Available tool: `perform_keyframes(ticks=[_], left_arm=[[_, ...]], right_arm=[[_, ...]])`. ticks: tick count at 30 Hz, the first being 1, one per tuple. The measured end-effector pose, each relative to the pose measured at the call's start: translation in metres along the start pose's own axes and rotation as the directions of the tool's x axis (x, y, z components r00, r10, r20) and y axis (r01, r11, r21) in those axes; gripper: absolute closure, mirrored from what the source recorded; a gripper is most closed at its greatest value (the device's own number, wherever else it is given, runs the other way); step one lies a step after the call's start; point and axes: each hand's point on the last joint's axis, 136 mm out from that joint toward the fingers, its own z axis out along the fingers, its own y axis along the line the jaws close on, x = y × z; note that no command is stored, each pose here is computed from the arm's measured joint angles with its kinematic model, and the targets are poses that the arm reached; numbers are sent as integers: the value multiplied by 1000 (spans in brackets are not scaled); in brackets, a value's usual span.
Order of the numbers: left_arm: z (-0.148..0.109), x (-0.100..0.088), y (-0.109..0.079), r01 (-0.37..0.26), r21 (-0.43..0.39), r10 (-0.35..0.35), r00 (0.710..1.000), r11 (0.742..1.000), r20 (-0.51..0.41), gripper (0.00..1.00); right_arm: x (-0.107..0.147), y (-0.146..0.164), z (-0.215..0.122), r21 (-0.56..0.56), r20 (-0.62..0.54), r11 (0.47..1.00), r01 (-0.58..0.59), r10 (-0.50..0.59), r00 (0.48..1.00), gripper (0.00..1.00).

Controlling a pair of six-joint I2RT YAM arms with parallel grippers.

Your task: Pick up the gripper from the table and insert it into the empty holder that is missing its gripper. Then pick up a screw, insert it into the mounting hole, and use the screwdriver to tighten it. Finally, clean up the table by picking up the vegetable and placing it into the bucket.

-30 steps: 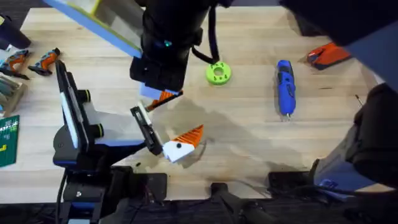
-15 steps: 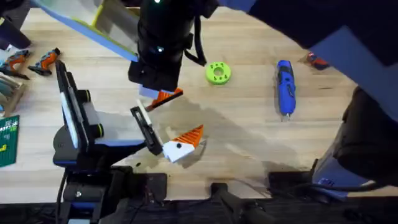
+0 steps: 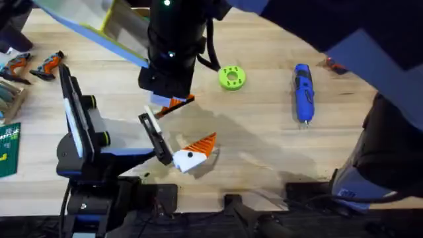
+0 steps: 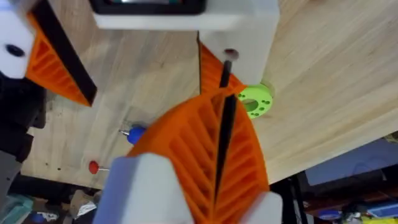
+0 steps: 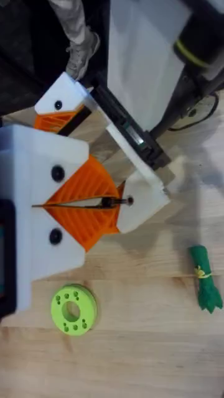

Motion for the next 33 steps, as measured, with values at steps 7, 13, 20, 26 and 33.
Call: perform_keyframes(ticks=[7,13,20,26,33], left_arm=[[0,0,0,0,0,0,1000,1000,0,15],[0,0,0,0,0,0,1000,1000,0,15],[0,0,0,0,0,0,1000,1000,0,15],[0,0,0,0,0,0,1000,1000,0,15],[0,0,0,0,0,0,1000,1000,0,15]], right_arm=[[0,0,0,0,1,1000,0,0,1000,995],[0,0,0,1,1,1000,0,0,1000,995],[0,0,1,0,-1,1000,0,0,1000,995],[0,-1,4,-3,-7,1000,-1,1,1000,995],[0,-1,4,-3,-7,1000,-1,1,1000,995]])
